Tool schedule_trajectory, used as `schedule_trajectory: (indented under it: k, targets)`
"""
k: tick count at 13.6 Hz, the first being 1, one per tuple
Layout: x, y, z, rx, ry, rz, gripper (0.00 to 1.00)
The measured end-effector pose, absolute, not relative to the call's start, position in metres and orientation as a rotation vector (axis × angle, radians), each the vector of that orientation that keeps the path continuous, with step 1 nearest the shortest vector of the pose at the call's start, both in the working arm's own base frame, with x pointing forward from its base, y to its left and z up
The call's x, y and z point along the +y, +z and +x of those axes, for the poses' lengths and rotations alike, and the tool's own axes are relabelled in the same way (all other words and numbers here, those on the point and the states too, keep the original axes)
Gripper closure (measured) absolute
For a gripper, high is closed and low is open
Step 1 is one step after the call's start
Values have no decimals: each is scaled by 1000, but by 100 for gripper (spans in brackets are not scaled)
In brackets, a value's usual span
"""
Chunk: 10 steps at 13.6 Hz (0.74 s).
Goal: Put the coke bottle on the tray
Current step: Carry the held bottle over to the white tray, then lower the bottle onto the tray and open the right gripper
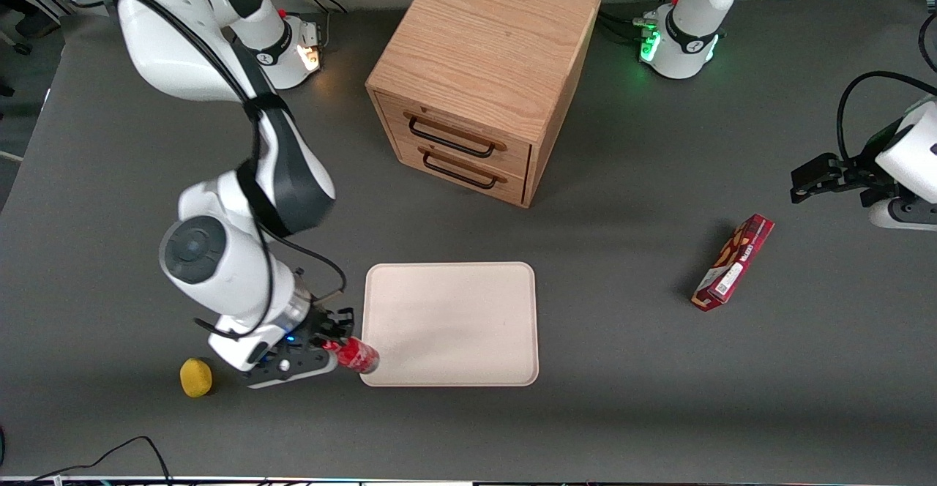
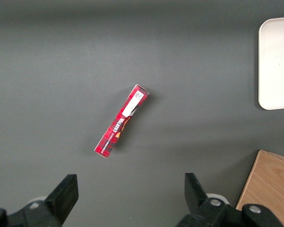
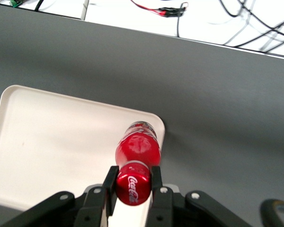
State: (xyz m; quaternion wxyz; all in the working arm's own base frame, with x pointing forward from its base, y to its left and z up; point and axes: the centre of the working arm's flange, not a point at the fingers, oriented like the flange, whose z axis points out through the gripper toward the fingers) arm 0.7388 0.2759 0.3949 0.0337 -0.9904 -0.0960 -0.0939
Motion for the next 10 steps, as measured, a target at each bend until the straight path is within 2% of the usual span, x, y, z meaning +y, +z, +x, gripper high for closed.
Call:
schedule_trajectory:
  k: [4, 10]
  targets:
    - [298, 347, 739, -302, -270, -3045, 69]
    - [297, 333, 739, -301, -238, -3057, 69]
